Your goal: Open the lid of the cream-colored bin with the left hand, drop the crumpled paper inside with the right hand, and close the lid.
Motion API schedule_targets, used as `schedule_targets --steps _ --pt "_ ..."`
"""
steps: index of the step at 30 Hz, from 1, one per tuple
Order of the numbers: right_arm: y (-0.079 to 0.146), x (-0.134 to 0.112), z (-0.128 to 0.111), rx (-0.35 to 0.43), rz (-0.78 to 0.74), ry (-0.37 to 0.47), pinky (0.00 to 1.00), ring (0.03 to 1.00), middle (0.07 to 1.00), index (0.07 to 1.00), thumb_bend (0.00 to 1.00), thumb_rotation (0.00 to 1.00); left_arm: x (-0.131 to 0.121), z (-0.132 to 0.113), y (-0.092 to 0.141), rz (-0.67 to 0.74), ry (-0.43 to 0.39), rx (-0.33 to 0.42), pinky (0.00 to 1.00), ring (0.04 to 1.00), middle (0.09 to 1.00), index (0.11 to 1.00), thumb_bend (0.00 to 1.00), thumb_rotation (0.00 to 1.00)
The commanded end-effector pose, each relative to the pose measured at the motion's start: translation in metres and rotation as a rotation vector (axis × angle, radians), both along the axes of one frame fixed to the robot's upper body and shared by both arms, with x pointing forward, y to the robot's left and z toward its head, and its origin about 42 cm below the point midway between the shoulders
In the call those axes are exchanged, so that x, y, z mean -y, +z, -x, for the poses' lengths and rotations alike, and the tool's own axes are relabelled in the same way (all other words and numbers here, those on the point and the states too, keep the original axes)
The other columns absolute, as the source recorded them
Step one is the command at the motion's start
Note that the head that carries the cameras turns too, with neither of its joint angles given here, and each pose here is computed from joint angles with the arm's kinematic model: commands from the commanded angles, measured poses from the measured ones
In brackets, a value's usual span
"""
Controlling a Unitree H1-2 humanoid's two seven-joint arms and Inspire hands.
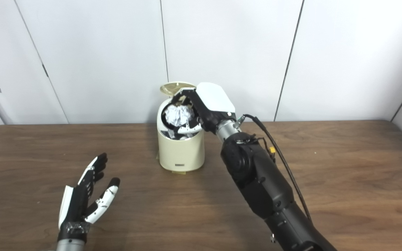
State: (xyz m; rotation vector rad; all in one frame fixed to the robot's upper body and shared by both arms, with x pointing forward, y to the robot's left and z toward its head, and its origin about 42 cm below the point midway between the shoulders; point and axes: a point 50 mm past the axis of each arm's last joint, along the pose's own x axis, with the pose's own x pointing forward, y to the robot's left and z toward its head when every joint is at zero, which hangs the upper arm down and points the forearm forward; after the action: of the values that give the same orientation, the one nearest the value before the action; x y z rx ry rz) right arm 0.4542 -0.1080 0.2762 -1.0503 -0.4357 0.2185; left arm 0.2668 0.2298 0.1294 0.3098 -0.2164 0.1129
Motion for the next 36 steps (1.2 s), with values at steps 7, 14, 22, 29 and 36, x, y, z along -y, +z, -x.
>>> schedule_targets --steps 7,14,22,29,36 --pt "0.0133 -0.0031 -0.0035 0.023 0.037 0.007 0.52 0.672 0.771 0.727 0.90 0.18 0.0086 0.0026 -0.0034 0.038 -0.008 0.023 0.90 0.915 0.908 0.948 0.52 0.46" --pt "0.0140 -0.0022 -0.0034 0.039 0.033 0.011 0.48 0.628 0.733 0.708 0.89 0.15 0.0084 0.0018 -0.0038 0.039 -0.004 0.019 0.90 0.912 0.908 0.944 0.52 0.45" --pt "0.0149 0.0003 -0.0046 0.058 0.018 0.009 0.51 0.649 0.742 0.698 0.88 0.14 0.0087 0.0007 -0.0044 0.035 -0.006 0.017 0.91 0.923 0.912 0.950 0.52 0.46" --pt "0.0152 0.0015 -0.0033 0.089 0.007 0.009 0.53 0.638 0.715 0.677 0.86 0.09 0.0090 0.0004 -0.0045 0.036 -0.006 0.023 0.91 0.919 0.911 0.947 0.52 0.44" --pt "0.0194 0.0047 0.0018 0.278 -0.154 0.011 0.31 0.391 0.516 0.489 0.50 0.00 0.0091 0.0002 -0.0053 0.031 -0.011 0.018 0.91 0.922 0.916 0.957 0.51 0.45"
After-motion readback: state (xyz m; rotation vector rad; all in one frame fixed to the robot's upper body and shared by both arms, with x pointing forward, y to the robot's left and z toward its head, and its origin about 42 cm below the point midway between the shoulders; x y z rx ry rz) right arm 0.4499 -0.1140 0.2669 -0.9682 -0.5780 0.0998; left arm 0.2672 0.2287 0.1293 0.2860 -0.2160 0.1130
